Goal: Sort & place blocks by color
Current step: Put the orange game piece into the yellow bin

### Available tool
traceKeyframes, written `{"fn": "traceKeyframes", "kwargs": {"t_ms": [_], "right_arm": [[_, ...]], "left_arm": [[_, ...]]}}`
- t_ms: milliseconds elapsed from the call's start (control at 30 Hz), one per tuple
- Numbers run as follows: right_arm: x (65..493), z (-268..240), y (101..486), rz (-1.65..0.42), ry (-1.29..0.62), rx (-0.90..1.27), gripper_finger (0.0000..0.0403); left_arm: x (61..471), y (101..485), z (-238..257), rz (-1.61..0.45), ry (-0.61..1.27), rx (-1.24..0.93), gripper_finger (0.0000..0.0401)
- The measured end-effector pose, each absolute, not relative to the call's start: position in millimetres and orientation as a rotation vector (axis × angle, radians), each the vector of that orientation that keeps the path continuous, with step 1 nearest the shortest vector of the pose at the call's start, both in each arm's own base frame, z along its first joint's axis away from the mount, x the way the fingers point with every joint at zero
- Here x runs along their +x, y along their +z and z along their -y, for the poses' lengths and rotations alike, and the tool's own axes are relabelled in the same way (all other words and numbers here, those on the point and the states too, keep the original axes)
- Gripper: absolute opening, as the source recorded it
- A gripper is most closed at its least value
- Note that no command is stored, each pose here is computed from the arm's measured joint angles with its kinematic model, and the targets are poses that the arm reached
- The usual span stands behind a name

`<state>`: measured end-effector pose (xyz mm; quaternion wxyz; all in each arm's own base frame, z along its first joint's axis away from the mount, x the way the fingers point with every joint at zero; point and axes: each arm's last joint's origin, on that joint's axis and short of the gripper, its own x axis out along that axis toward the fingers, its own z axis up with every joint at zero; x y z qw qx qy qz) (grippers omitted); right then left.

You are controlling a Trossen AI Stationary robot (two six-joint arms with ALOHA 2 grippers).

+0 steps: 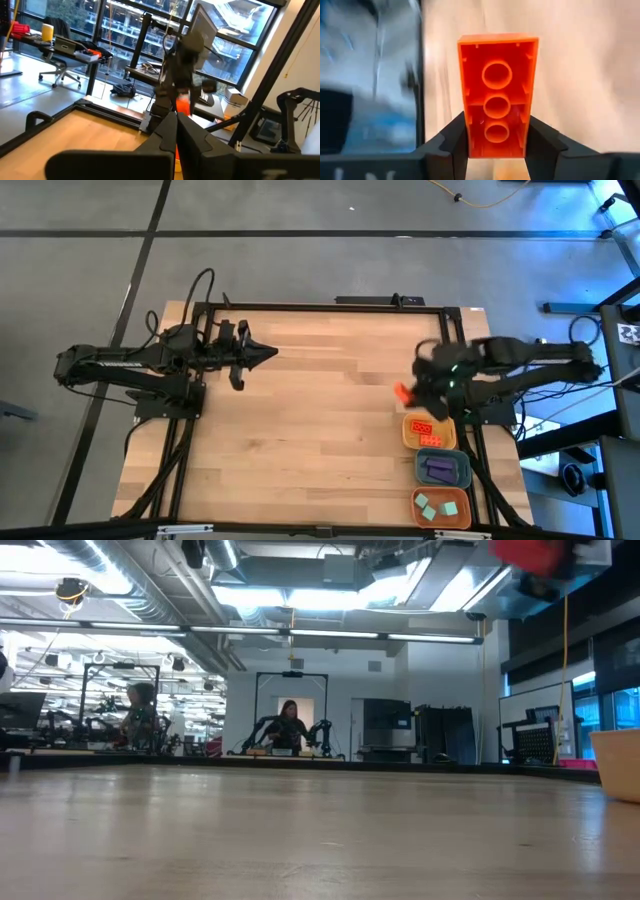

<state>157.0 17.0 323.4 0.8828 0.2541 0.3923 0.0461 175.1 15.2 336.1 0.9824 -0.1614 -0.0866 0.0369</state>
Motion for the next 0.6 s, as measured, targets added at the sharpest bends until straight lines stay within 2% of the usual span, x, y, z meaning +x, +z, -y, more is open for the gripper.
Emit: {"fn": "traceKeyframes", "kwargs": {"t_ms": [100,267,400,600], "right_arm": [[152.7,-32.1,296.9,-1.091,0.114,0.588,0.0141],[136.4,-58.4,262.2,-1.346,0.156,0.658,0.0141],[125.3,-73.0,241.1,-1.465,0.110,0.677,0.0141],[120.1,-78.7,214.1,-1.501,-0.158,0.684,0.0141]], "left_arm": [[175.0,336.1,-15.6,0.177,0.089,-0.326,0.0000],[175.0,336.1,-15.7,0.177,0.092,-0.326,0.0000],[175.0,335.9,-15.7,0.176,0.092,-0.326,0.0000],[175.0,335.9,-15.7,0.175,0.093,-0.326,0.0000]]}}
